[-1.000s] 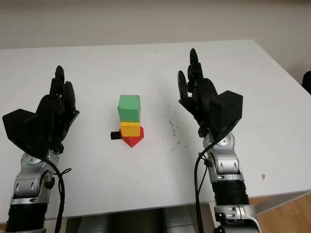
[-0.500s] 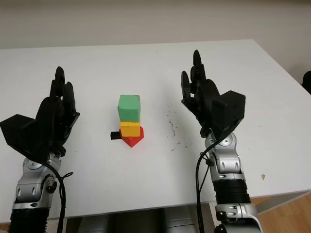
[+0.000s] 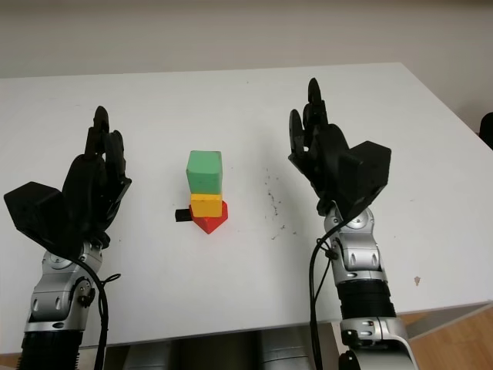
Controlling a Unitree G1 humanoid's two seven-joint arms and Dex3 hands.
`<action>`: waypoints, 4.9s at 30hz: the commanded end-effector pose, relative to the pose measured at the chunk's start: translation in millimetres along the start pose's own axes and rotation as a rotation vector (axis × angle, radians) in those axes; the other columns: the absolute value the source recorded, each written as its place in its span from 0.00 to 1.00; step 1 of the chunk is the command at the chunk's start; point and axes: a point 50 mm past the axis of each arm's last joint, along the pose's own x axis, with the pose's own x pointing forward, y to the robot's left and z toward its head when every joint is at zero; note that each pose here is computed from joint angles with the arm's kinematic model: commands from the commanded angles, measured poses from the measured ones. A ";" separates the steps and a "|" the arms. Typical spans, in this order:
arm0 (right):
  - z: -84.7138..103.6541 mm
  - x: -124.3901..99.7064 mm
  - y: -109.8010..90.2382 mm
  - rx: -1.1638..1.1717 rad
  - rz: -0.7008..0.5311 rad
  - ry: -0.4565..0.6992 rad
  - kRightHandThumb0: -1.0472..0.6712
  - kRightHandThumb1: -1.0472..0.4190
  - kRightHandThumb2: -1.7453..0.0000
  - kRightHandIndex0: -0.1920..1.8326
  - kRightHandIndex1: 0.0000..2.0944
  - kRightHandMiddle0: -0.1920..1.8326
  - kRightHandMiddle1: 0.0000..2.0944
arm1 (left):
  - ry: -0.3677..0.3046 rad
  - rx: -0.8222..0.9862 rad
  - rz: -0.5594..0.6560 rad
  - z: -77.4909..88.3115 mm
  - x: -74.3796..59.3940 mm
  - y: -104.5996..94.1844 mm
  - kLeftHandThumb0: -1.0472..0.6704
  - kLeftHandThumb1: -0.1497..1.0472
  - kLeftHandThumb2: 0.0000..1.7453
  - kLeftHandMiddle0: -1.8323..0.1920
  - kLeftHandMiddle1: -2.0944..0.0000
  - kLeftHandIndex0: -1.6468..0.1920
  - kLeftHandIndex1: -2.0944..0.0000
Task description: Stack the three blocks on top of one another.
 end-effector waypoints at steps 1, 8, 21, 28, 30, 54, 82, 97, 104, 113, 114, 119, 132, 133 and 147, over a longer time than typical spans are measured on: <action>5.4 3.8 4.0 0.002 0.002 -0.030 0.18 0.00 0.62 0.00 0.01 0.00 0.00 | -0.049 0.005 -0.009 10.0 5.3 -0.5 0.13 1.00 0.38 1.00 1.00 1.00 1.00; 1.3 5.6 6.4 0.003 0.002 -0.030 0.17 0.00 0.62 0.01 0.02 0.01 0.01 | -0.044 0.005 -0.013 9.7 8.0 1.1 0.14 1.00 0.40 1.00 1.00 1.00 1.00; -6.0 13.6 6.7 0.016 0.005 -0.011 0.17 0.00 0.63 0.01 0.02 0.00 0.02 | -0.021 -0.015 -0.005 -0.4 17.1 -1.7 0.14 1.00 0.38 1.00 1.00 1.00 1.00; -5.9 13.3 8.9 0.011 0.016 -0.016 0.18 0.00 0.62 0.01 0.02 0.01 0.02 | -0.027 -0.012 -0.004 -1.0 14.6 -1.1 0.15 1.00 0.40 1.00 1.00 1.00 1.00; -6.9 13.1 10.0 0.015 0.022 -0.013 0.18 0.00 0.62 0.00 0.02 0.01 0.02 | -0.027 -0.013 -0.002 -1.2 14.0 0.0 0.14 1.00 0.40 1.00 1.00 1.00 1.00; -3.0 6.2 10.4 0.015 0.020 -0.032 0.18 0.00 0.61 0.01 0.03 0.01 0.03 | -0.032 -0.030 -0.003 -0.8 4.7 0.3 0.15 1.00 0.38 1.00 1.00 1.00 1.00; -2.3 4.1 11.4 0.028 0.020 -0.019 0.17 0.00 0.62 0.01 0.03 0.01 0.03 | -0.019 -0.040 -0.002 -1.3 2.8 0.6 0.15 1.00 0.38 1.00 1.00 1.00 1.00; -0.8 3.7 10.0 0.012 0.021 -0.018 0.17 0.00 0.62 0.01 0.03 0.02 0.03 | -0.016 -0.039 -0.017 1.4 3.0 -1.4 0.14 1.00 0.37 1.00 1.00 1.00 1.00; -0.4 2.9 9.4 0.015 0.023 -0.018 0.18 0.00 0.63 0.01 0.03 0.01 0.03 | -0.012 -0.040 -0.019 1.0 1.9 -2.9 0.15 1.00 0.38 1.00 1.00 1.00 1.00; -0.9 1.9 9.7 0.012 0.022 -0.014 0.17 0.00 0.62 0.01 0.03 0.01 0.02 | -0.005 -0.043 -0.018 0.3 -0.4 -1.9 0.16 1.00 0.38 1.00 1.00 1.00 1.00; -1.1 1.9 9.7 0.013 0.022 -0.013 0.17 0.00 0.62 0.01 0.03 0.01 0.03 | -0.004 -0.042 -0.016 0.0 -0.5 -1.6 0.16 1.00 0.38 1.00 1.00 1.00 1.00; -1.7 2.0 10.1 0.017 0.019 -0.012 0.17 0.00 0.62 0.01 0.03 0.02 0.03 | -0.002 -0.043 -0.012 -0.4 -1.0 -0.8 0.16 1.00 0.38 1.00 1.00 1.00 1.00; -1.1 0.7 10.2 0.021 0.021 -0.012 0.17 0.00 0.62 0.01 0.02 0.01 0.02 | -0.002 -0.041 -0.016 -0.3 -1.6 -0.1 0.16 1.00 0.38 1.00 1.00 1.00 1.00; -1.0 0.6 10.3 0.023 0.020 -0.011 0.17 0.00 0.62 0.00 0.02 0.01 0.02 | -0.002 -0.043 -0.016 -0.4 -1.7 -0.1 0.16 1.00 0.38 1.00 1.00 1.00 1.00; -0.7 0.8 10.3 0.027 0.018 -0.012 0.17 0.00 0.62 0.01 0.03 0.01 0.03 | 0.002 -0.042 -0.013 -0.7 -2.6 -0.2 0.16 1.00 0.38 1.00 1.00 1.00 1.00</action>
